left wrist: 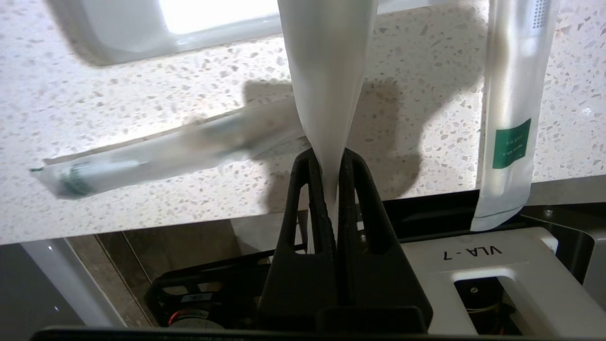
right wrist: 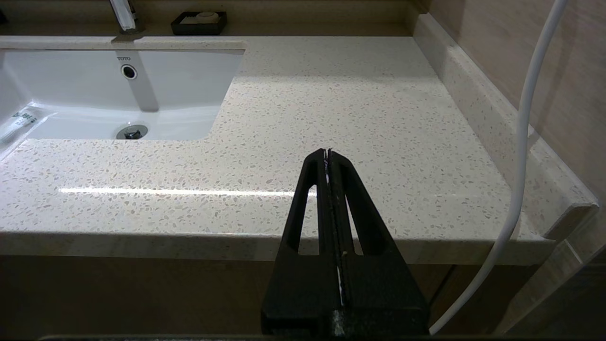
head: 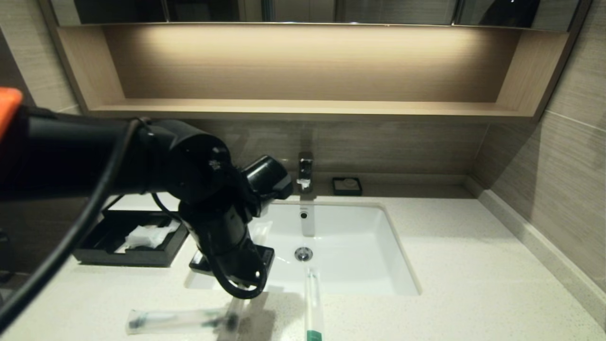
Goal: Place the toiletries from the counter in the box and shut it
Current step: Pick up the bathroom toiletry, then place the bathroom toiletry into the drawer
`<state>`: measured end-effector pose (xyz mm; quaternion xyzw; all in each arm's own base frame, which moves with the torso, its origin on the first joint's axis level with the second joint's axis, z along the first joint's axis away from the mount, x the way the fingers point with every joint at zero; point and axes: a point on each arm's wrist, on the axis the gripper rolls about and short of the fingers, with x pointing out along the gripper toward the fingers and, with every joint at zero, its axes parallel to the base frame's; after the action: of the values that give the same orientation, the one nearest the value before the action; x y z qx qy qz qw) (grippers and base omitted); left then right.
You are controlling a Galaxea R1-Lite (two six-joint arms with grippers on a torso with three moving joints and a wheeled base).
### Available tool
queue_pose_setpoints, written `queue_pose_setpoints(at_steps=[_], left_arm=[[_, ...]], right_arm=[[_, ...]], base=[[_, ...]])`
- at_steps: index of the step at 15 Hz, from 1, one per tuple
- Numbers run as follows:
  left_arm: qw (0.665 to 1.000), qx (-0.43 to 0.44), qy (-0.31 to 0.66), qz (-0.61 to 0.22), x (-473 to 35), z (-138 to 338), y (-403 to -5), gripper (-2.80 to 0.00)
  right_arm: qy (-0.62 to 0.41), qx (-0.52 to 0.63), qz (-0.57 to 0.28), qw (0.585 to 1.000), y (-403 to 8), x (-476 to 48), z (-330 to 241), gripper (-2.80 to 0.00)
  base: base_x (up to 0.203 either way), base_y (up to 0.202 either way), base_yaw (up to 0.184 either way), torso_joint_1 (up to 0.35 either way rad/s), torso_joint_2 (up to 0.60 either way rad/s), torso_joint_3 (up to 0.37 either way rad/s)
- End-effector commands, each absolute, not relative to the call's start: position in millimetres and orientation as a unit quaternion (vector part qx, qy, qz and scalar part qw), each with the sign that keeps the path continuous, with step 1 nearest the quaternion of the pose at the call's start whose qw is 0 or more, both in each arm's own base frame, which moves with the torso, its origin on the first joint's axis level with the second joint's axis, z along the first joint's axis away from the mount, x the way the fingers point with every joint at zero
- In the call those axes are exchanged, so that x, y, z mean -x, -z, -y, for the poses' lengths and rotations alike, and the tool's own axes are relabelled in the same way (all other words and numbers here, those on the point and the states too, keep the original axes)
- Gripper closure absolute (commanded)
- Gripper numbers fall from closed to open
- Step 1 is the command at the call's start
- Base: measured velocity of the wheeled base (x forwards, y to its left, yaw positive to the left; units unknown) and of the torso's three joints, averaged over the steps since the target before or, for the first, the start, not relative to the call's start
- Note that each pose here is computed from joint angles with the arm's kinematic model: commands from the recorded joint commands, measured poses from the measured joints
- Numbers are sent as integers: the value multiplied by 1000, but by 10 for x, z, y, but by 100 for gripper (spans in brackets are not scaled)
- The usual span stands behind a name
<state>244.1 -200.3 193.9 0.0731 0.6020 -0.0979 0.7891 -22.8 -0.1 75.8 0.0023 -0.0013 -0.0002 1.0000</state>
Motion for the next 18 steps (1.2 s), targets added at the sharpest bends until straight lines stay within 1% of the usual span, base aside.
queue_pose_setpoints(at_steps=[1, 2, 5, 9, 14, 18], left_arm=[[820, -59, 77, -565, -2345, 1769, -2242, 0], [826, -59, 63, -557, -2321, 1661, -2319, 0], [825, -53, 22, -562, -2345, 1309, -2426, 0], [834, -25, -39, -551, -2486, 732, -2558, 0], [838, -22, -87, -539, -2638, 185, -2658, 0], [839, -41, -103, -533, -2773, -133, -2704, 0]], right_arm=[[0, -2, 1, 1000, -754, 227, 1, 0], [0, -2, 1, 1000, -754, 227, 1, 0], [0, -2, 1, 1000, -754, 227, 1, 0], [0, -2, 1, 1000, -754, 227, 1, 0], [0, -2, 1, 1000, -754, 227, 1, 0], [0, -2, 1, 1000, -754, 227, 1, 0]], base=[[0, 0, 0, 0, 0, 0], [0, 0, 0, 0, 0, 0], [0, 0, 0, 0, 0, 0], [0, 0, 0, 0, 0, 0], [0, 0, 0, 0, 0, 0], [0, 0, 0, 0, 0, 0]])
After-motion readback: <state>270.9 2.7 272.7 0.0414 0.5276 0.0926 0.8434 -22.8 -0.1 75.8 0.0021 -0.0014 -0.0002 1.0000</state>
